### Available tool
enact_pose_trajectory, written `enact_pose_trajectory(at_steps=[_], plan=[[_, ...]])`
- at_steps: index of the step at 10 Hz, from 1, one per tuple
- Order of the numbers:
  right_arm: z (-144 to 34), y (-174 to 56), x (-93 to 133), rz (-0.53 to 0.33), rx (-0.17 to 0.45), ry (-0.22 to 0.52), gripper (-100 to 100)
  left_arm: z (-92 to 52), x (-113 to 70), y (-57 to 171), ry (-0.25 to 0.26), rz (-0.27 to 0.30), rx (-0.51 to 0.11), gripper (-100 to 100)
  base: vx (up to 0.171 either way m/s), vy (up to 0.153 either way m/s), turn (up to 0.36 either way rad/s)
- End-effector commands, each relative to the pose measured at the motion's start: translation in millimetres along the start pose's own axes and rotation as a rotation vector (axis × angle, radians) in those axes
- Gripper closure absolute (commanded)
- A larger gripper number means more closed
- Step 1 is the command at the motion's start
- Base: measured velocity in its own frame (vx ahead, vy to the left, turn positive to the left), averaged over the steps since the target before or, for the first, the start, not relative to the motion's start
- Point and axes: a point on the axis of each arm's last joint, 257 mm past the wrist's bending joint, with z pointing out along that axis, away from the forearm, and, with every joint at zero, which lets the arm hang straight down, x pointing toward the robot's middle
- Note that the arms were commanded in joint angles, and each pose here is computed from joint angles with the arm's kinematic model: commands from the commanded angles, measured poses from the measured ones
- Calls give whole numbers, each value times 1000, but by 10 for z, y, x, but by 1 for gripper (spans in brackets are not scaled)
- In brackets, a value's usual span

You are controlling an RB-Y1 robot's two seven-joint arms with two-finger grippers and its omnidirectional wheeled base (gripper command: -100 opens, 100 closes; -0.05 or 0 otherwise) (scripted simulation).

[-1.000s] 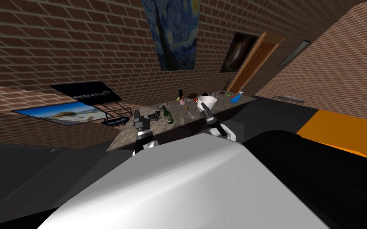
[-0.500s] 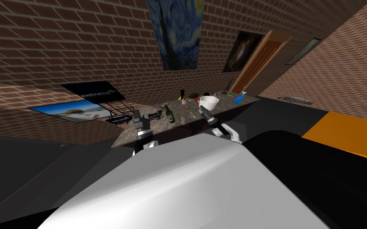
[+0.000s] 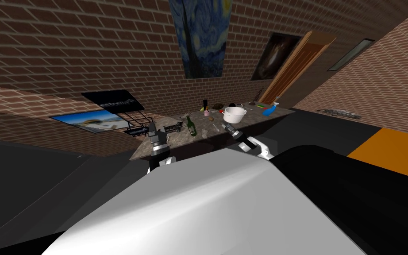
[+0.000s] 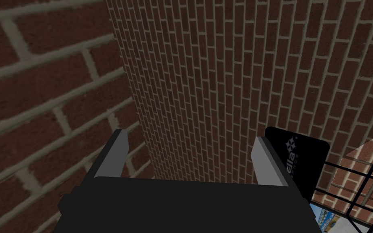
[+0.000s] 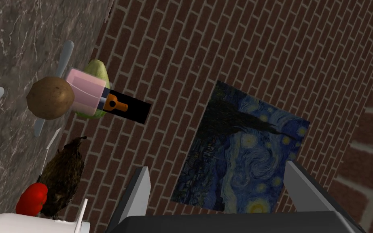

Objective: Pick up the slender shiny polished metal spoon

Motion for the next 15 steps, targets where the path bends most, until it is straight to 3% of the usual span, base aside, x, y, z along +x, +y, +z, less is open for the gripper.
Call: enact_pose_trajectory(at_steps=[1,4,5,6,9,10,11,15], plan=[[-23,-102,-9,-25,28,25,-100,0,0,0,0,0,0,0,-4,28,46],[-155,-500,-61,-101,134,87,-100,0,0,0,0,0,0,0,-5,37,82],[-156,-500,-65,-107,135,93,-100,0,0,0,0,0,0,0,-3,33,48],[-237,-698,-108,-145,188,120,-100,0,0,0,0,0,0,0,-1,40,91],[-330,-893,-173,-195,244,156,-100,0,0,0,0,0,0,0,-3,38,74],[-432,-1085,-240,-237,298,183,-100,0,0,0,0,0,0,0,0,46,112],[-433,-1084,-245,-240,299,185,-100,0,0,0,0,0,0,0,1,36,50],[-795,-1617,-519,-378,463,268,-100,0,0,0,0,0,0,0,10,51,112]])
